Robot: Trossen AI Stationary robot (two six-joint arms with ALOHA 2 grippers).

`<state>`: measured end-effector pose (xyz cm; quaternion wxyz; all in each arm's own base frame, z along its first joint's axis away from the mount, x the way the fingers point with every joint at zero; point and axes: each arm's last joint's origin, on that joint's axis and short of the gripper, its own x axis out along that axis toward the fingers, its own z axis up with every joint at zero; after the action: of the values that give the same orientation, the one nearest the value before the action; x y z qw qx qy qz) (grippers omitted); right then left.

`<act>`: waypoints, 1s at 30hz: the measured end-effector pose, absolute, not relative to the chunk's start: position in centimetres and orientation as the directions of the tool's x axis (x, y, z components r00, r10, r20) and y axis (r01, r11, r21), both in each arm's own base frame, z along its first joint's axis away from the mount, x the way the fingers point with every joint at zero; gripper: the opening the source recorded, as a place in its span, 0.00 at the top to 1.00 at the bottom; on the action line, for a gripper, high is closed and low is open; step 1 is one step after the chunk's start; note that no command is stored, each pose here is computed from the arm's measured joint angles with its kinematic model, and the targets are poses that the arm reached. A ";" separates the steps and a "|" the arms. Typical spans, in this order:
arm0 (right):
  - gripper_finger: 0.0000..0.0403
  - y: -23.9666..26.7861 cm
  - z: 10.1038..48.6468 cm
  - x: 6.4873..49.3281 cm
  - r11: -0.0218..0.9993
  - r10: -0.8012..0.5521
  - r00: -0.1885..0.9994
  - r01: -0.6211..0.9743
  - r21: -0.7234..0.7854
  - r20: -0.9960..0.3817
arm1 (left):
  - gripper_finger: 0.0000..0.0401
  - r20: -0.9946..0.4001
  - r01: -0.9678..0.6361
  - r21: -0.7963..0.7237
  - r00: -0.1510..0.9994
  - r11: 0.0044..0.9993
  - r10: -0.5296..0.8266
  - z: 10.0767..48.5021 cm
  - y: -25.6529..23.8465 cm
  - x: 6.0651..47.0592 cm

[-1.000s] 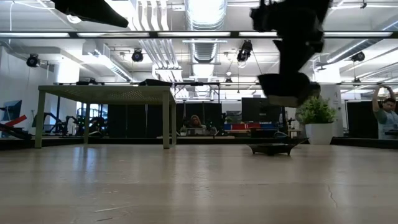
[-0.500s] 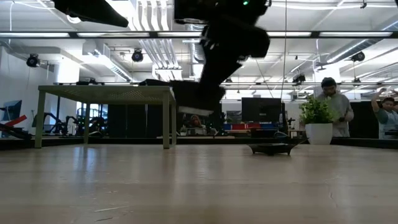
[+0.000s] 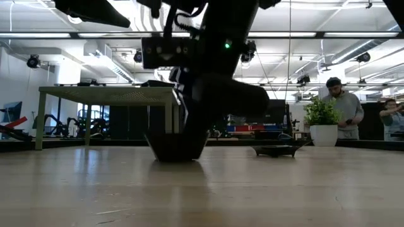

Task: Pick & Place Mini shaped plates
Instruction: Stack the black distorted square plate on top of the black distorted square plate on the shelf

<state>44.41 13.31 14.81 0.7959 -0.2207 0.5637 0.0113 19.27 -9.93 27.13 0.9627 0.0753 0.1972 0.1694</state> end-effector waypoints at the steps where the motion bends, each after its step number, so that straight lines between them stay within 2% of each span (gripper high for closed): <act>1: 0.98 13.3 14.7 44.4 0.902 -0.230 0.362 -0.270 -0.338 -0.904 | 1.00 -0.354 -0.296 0.212 0.865 0.931 0.356 27.1 -9.9 19.3; 14: 0.97 13.4 14.6 44.4 0.911 -0.205 0.355 -0.271 -0.310 -0.912 | 1.00 -0.354 -0.296 0.212 0.865 0.931 0.356 27.1 -9.9 19.3; 25: 0.79 13.6 15.2 44.5 0.900 -0.202 0.369 -0.295 -0.321 -0.907 | 1.00 -0.354 -0.296 0.213 0.865 0.931 0.356 27.1 -9.9 19.3; 30: 0.76 13.8 16.8 44.6 0.901 -0.193 0.398 -0.289 -0.322 -0.897 | 1.00 -0.355 -0.292 0.221 0.865 0.930 0.356 27.1 -9.9 19.3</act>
<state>44.57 13.77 16.79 0.8066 -0.2200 0.5478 0.0301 19.27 -9.93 27.12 0.9623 0.0800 0.1982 0.1684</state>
